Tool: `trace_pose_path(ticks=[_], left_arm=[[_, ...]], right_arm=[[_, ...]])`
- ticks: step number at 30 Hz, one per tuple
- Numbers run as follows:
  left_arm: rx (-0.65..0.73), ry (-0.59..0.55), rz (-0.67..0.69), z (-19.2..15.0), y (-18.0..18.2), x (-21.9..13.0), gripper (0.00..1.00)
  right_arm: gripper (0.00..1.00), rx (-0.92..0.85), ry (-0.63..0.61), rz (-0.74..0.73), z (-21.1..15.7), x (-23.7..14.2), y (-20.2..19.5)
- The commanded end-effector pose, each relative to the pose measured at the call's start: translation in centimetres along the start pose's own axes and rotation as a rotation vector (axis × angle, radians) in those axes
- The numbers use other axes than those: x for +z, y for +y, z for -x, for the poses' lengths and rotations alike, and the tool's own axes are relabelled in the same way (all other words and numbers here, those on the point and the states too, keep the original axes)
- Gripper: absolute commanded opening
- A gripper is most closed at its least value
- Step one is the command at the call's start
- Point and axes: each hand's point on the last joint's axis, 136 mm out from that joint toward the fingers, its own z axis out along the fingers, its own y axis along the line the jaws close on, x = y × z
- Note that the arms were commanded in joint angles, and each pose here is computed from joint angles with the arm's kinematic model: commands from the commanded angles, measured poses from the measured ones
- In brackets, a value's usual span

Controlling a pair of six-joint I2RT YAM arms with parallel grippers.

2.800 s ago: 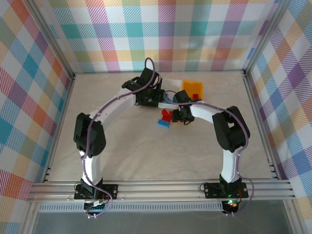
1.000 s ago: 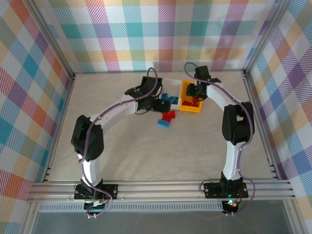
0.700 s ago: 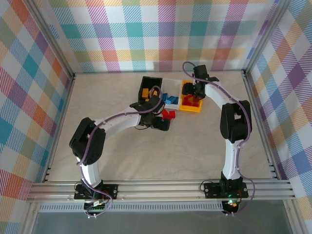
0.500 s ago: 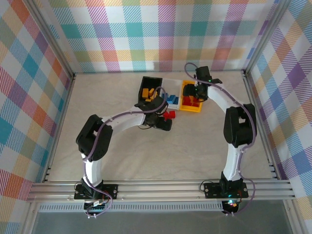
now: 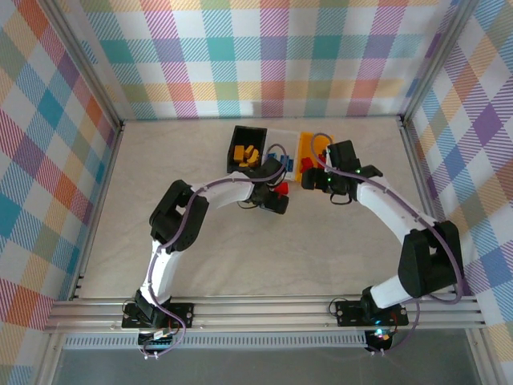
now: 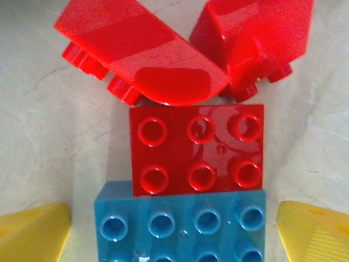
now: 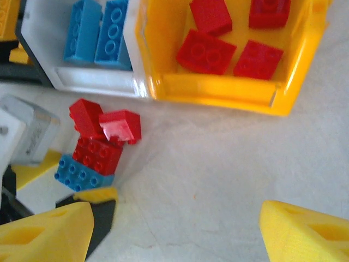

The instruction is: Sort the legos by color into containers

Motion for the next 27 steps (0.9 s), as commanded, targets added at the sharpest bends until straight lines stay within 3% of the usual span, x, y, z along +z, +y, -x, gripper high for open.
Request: trace_pose_path(ticks=[1,7,15,22,27], left_arm=[[0.029,0.001,-0.015,0.4,-0.6,1.2,0.85],[0.017,0.017,-0.028,-0.3,-0.7,1.2,0.6],[-0.009,-0.076,-0.036,0.5,0.4,-5.5,0.59],[-0.063,-0.197,-0.044,7.1,3.6,-10.7,0.59],[-0.051,-0.264,-0.064,13.0,2.9,-9.7,0.6]], right_arm=[[0.79,0.035,-0.028,0.05,-0.2,-1.1,0.7],[0.79,0.037,-0.01,0.05,-1.6,-1.2,0.5],[0.79,-0.014,0.074,0.055,-4.6,2.0,2.4],[0.79,-0.014,0.096,0.065,-5.4,4.8,3.5],[0.78,0.004,0.073,0.082,-5.9,5.2,3.4]])
